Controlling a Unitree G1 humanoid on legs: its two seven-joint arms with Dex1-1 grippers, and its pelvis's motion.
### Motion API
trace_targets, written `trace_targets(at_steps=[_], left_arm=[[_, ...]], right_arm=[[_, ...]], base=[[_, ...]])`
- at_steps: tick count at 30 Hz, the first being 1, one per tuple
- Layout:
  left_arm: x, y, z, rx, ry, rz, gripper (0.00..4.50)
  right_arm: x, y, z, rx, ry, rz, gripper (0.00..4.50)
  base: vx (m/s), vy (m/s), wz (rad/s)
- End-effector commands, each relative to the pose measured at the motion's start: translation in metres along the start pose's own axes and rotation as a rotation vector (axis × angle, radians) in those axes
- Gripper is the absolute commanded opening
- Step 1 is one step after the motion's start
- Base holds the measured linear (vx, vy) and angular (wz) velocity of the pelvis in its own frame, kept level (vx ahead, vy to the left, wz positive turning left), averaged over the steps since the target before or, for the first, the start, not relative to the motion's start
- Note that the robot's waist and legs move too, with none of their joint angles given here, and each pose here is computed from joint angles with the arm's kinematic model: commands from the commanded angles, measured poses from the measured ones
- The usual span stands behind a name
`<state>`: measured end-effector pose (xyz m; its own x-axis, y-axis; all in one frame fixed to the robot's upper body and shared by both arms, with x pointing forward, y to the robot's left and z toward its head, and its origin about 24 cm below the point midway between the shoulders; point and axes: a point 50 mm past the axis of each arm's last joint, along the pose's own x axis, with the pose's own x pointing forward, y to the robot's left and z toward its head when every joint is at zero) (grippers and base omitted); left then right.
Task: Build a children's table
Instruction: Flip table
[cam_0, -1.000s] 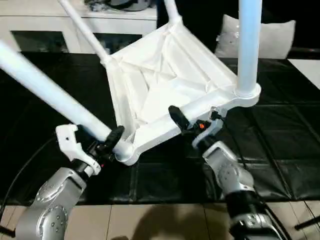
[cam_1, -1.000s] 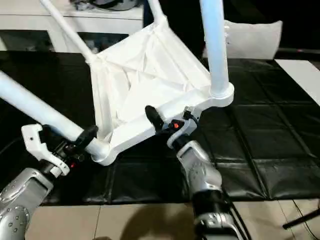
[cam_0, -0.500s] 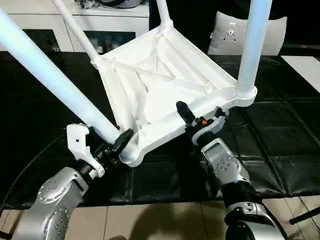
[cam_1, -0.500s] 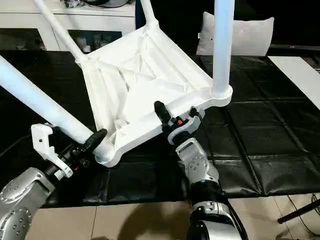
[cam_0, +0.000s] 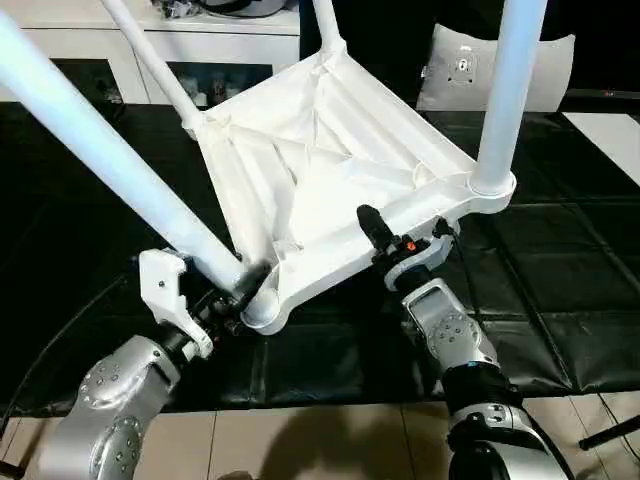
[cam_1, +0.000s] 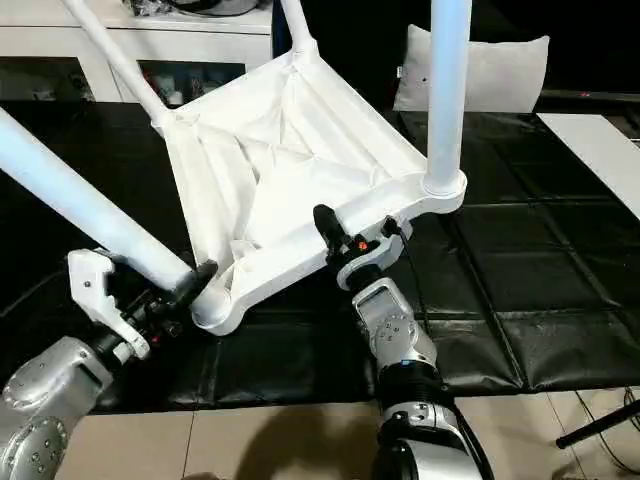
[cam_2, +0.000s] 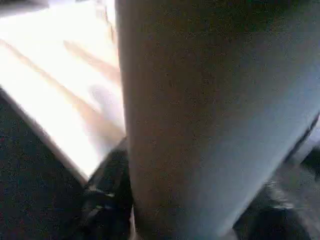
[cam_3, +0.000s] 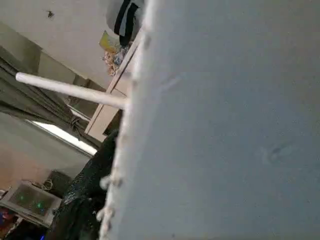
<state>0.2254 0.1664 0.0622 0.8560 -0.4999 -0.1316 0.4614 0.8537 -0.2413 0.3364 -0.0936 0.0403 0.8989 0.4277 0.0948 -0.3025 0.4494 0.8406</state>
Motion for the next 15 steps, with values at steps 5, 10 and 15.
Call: trace_targets(at_steps=[5, 10, 15], left_arm=[[-0.001, -0.003, -0.003, 0.047, 0.008, -0.024, 3.11], [-0.008, 0.003, -0.006, 0.076, 0.031, -0.016, 3.52], [-0.016, 0.023, -0.027, 0.109, 0.101, -0.038, 3.93]], right_arm=[[0.02, 0.035, 0.032, -0.093, -0.125, 0.157, 2.2], [0.016, 0.031, 0.052, -0.09, -0.222, 0.117, 2.16], [0.004, 0.023, 0.085, -0.109, -0.376, 0.043, 2.11]], base=[[0.0, 0.0, 0.0], [0.0, 0.0, 0.0], [0.0, 0.0, 0.0]])
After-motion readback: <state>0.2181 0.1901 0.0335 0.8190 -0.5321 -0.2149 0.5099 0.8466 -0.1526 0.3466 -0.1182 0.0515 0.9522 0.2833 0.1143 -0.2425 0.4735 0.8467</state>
